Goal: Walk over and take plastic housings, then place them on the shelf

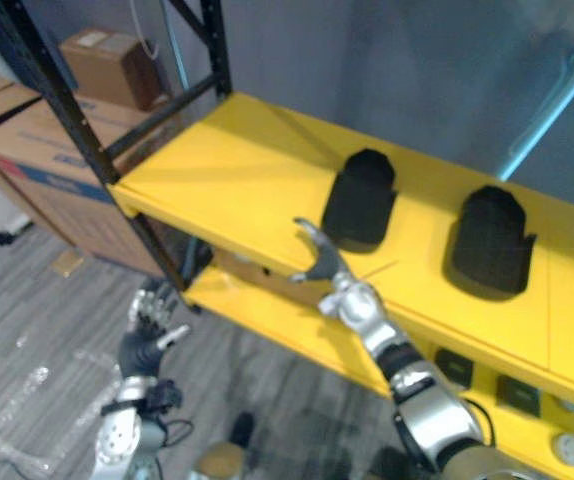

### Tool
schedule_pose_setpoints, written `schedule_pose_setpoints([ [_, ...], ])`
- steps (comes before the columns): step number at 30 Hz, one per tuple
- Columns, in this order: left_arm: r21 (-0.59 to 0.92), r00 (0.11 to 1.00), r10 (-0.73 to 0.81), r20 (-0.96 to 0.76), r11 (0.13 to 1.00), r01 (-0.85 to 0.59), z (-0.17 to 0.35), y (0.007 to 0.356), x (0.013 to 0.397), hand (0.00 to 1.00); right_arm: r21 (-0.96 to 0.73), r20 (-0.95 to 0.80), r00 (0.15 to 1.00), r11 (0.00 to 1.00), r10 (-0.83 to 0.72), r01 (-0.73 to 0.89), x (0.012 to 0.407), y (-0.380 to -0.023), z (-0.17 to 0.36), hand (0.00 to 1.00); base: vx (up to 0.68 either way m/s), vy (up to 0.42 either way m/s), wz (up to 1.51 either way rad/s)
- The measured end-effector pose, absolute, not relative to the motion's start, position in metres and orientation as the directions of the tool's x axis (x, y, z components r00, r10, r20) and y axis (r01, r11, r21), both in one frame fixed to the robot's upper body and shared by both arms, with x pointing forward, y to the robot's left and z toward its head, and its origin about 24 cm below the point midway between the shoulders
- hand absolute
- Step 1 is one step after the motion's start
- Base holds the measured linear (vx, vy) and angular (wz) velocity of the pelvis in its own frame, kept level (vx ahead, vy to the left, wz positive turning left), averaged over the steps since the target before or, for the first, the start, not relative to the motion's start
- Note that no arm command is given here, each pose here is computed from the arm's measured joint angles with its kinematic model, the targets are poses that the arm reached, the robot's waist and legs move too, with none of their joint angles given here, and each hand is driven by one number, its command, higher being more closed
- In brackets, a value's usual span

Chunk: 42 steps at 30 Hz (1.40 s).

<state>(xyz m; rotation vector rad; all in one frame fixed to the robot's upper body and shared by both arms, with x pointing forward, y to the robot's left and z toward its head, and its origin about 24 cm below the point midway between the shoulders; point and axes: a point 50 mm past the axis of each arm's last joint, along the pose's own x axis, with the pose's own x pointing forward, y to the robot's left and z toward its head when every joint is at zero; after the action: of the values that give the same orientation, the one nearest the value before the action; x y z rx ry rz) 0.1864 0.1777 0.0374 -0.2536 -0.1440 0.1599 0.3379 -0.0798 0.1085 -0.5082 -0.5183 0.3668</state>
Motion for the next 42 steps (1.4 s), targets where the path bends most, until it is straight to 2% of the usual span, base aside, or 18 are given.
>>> schedule_pose_setpoints([
  [4,-0.274,0.967,0.226,0.116,0.943,-0.188,0.037,0.182,0.185,0.0,-0.398,0.662,0.636,0.905,0.396,-0.149,0.295,-0.067,0.162,0.0,0.01,0.006,-0.16],
  [6,-0.284,0.962,0.251,0.108,0.935,-0.212,0.036,0.183,0.184,0.0,-0.361,0.694,0.626,0.924,0.355,-0.123,0.286,-0.074,0.17,0.0,0.01,0.016,-0.18],
  [8,-0.294,0.959,0.264,0.098,0.929,-0.226,0.035,0.182,0.182,0.0,-0.326,0.688,0.653,0.939,0.317,-0.112,0.284,-0.08,0.173,0.0,-0.02,0.021,-0.27],
  [10,-0.294,0.96,0.265,0.092,0.928,-0.228,0.034,0.181,0.182,0.0,-0.294,0.638,0.72,0.951,0.272,-0.099,0.287,-0.087,0.167,0.0,-0.03,0.016,-0.27],
  [12,-0.305,0.958,0.273,0.089,0.923,-0.235,0.035,0.178,0.182,0.0,-0.266,0.503,0.833,0.958,0.232,-0.106,0.295,-0.092,0.149,0.0,-0.04,0.005,-0.18],
  [14,-0.31,0.956,0.28,0.086,0.919,-0.242,0.036,0.177,0.18,0.0,-0.246,0.403,0.888,0.961,0.219,-0.125,0.298,-0.092,0.135,0.0,-0.02,-0.005,-0.13],
  [18,-0.307,0.962,0.268,0.058,0.921,-0.238,0.034,0.171,0.18,0.0,-0.208,0.259,0.947,0.969,0.188,-0.135,0.304,-0.093,0.111,0.0,0.0,-0.003,-0.04],
  [24,-0.311,0.966,0.258,0.031,0.921,-0.236,0.031,0.163,0.18,0.0,-0.189,0.151,0.986,0.981,0.073,-0.044,0.321,-0.094,0.092,0.0,0.0,0.0,0.0],
  [28,-0.303,0.967,0.255,0.026,0.923,-0.236,0.031,0.159,0.18,0.0,-0.195,0.16,0.985,0.977,-0.058,0.089,0.332,-0.102,0.095,0.0,-0.01,-0.002,-0.01],
  [31,-0.308,0.969,0.246,0.02,0.924,-0.228,0.031,0.155,0.18,0.0,-0.203,0.237,0.964,0.964,-0.121,0.171,0.332,-0.108,0.102,0.0,0.0,0.0,0.0],
  [37,-0.311,0.967,0.253,0.012,0.92,-0.237,0.03,0.154,0.18,0.0,-0.202,0.281,0.947,0.954,-0.159,0.22,0.332,-0.109,0.106,0.0,0.0,-0.007,-0.02],
  [42,-0.318,0.972,0.236,0.005,0.922,-0.222,0.029,0.149,0.18,0.0,-0.21,0.259,0.957,0.96,-0.131,0.188,0.333,-0.11,0.103,0.0,-0.02,-0.008,-0.07],
])
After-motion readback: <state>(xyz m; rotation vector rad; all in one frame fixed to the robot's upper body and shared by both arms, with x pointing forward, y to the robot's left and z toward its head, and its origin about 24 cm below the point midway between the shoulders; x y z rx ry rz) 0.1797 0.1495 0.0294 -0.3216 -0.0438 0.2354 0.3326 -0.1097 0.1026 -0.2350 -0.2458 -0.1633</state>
